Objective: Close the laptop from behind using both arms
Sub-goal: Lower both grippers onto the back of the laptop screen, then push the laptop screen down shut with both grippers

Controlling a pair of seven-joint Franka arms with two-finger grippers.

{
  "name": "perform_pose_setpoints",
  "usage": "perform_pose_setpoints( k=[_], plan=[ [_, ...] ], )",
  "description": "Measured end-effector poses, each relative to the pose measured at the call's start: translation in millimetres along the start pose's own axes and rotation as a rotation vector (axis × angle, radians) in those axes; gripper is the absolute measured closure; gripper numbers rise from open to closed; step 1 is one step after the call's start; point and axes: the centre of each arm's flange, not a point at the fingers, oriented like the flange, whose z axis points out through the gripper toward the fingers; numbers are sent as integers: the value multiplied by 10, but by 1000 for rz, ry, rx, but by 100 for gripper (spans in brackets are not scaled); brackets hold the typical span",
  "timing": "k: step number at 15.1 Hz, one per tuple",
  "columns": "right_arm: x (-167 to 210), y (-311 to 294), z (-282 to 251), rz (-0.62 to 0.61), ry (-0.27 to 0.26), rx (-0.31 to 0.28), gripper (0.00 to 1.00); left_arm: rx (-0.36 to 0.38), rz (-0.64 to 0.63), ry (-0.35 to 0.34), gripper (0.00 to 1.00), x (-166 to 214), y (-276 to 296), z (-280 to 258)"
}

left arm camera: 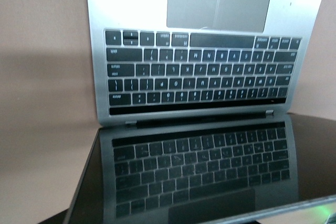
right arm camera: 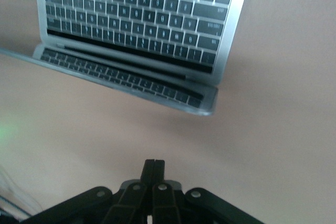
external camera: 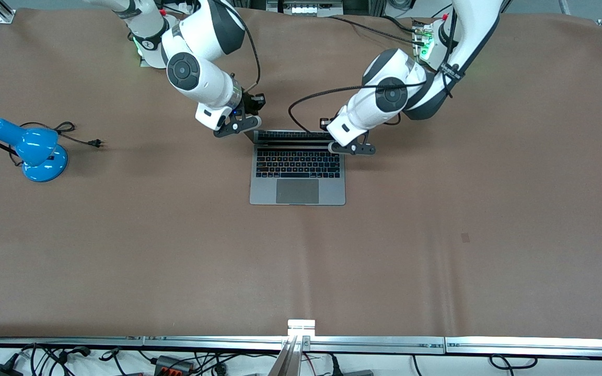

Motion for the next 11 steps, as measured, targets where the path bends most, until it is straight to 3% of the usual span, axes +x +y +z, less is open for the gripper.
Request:
perform_pose_setpoints(
  k=[6,11],
  plan=[
    [560,3,176,43,93,9,99,-19,-37,22,99,565,-119,-1],
    [1111,260,468,99,96,-15,99,0,-24,17,99,853,-177,217]
  ],
)
